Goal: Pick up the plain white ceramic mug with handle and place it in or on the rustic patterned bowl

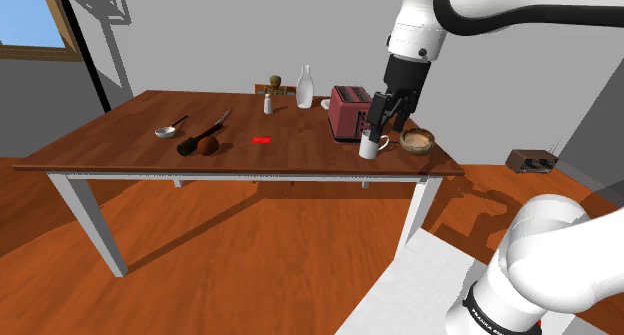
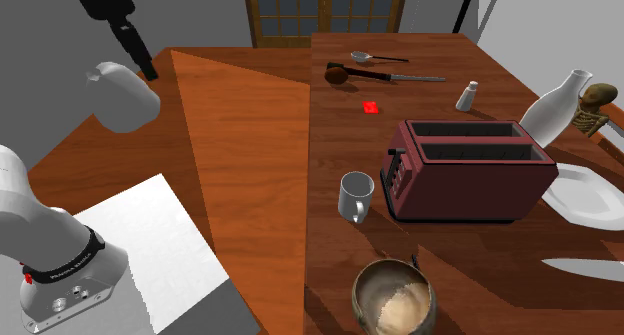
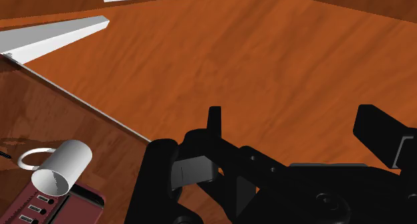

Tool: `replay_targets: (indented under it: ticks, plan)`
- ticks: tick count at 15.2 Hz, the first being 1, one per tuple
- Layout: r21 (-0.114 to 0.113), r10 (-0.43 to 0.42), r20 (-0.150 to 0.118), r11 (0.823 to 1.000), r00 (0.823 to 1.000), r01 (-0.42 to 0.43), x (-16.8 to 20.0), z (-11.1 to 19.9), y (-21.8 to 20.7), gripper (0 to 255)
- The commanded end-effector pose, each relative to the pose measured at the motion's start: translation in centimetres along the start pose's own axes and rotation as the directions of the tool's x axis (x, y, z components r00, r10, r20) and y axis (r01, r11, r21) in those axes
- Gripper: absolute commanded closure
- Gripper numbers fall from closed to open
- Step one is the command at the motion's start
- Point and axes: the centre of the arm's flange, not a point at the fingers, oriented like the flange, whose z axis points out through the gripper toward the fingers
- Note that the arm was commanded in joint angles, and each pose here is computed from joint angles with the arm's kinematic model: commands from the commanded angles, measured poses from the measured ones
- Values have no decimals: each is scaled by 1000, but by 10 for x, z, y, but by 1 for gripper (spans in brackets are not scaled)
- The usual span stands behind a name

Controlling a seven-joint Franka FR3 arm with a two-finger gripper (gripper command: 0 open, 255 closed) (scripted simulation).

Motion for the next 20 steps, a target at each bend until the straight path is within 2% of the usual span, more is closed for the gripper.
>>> replay_targets:
  ticks: [1,20]
  plan:
    - [0,0,0,1000,1000,0,0,0,0,0]
    - [-11,-83,6,996,997,83,122,99,194,0]
